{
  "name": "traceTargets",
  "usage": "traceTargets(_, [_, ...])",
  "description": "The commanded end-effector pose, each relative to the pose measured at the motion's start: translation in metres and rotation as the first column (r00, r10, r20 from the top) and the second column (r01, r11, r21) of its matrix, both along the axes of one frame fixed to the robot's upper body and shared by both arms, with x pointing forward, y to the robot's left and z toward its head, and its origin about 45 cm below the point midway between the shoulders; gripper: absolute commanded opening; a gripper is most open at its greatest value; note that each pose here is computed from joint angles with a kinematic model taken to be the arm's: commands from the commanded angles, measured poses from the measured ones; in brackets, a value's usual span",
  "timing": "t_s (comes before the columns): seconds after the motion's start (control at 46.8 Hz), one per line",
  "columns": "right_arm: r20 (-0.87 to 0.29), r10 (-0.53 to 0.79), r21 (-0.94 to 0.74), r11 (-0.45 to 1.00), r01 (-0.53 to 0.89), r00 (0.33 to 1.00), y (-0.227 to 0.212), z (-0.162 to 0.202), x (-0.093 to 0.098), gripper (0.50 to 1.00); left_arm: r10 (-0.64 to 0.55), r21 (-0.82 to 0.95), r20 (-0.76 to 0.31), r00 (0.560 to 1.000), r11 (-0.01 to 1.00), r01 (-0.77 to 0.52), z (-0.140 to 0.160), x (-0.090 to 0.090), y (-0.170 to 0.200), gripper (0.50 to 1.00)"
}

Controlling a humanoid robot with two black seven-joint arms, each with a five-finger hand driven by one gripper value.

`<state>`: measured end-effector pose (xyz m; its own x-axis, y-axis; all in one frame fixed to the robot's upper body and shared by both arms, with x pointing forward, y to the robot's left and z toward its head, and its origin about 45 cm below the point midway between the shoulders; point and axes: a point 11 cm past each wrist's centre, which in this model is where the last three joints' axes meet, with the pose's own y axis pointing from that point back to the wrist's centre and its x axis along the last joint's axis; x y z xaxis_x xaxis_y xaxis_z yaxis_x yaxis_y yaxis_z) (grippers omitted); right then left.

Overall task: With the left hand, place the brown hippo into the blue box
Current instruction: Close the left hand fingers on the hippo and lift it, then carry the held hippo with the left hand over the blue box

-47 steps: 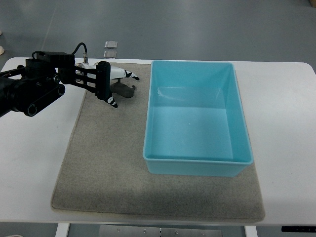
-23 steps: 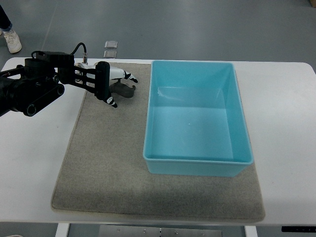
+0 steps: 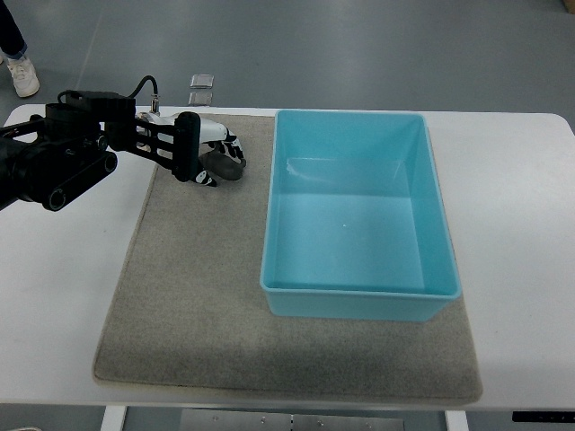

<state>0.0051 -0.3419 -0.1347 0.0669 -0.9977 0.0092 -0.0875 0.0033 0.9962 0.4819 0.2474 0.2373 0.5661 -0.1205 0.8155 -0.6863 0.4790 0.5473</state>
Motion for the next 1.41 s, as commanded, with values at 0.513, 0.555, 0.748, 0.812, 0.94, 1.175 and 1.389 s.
traceTargets(0.513, [0.001,0.001,-0.001,1.000,-0.001,1.000,0.000,0.000,0.001,0.936,0.003,-0.009,0.043,0.999,1.000,-0.002,0.004,0.003,-0.001,0.500])
traceTargets(0.555, [0.000,0.000,0.001,1.000,0.000,1.000,0.000,0.000,0.000,0.936,0.004,-0.008,0.043,0.999,1.000,-0.004,0.004,0.003,0.000,0.500])
traceTargets(0.748, [0.000,0.000,-0.001,1.000,0.000,1.000,0.000,0.000,0.000,0.936,0.003,-0.018,0.074,0.997,1.000,-0.002,0.009,0.005,-0.002,0.500])
traceTargets(0.812, [0.002,-0.001,0.001,1.000,0.001,1.000,0.000,0.000,0.001,0.936,0.002,-0.022,0.089,0.996,1.000,0.000,0.014,0.007,-0.003,0.500])
traceTargets(0.94, [0.000,0.000,0.001,1.000,0.000,1.000,0.000,0.000,0.000,0.936,-0.003,-0.036,0.113,0.994,0.999,0.008,0.026,0.011,-0.007,0.500])
traceTargets(1.175, [0.002,-0.001,-0.001,1.000,0.001,1.000,0.000,0.000,0.001,0.936,-0.027,-0.057,0.166,0.986,0.998,0.037,0.044,0.015,-0.019,0.500])
traceTargets(1.389, [0.000,-0.001,0.001,1.000,0.001,1.000,0.000,0.000,0.000,0.936,-0.076,-0.073,0.209,0.975,0.993,0.093,0.062,0.014,-0.036,0.500])
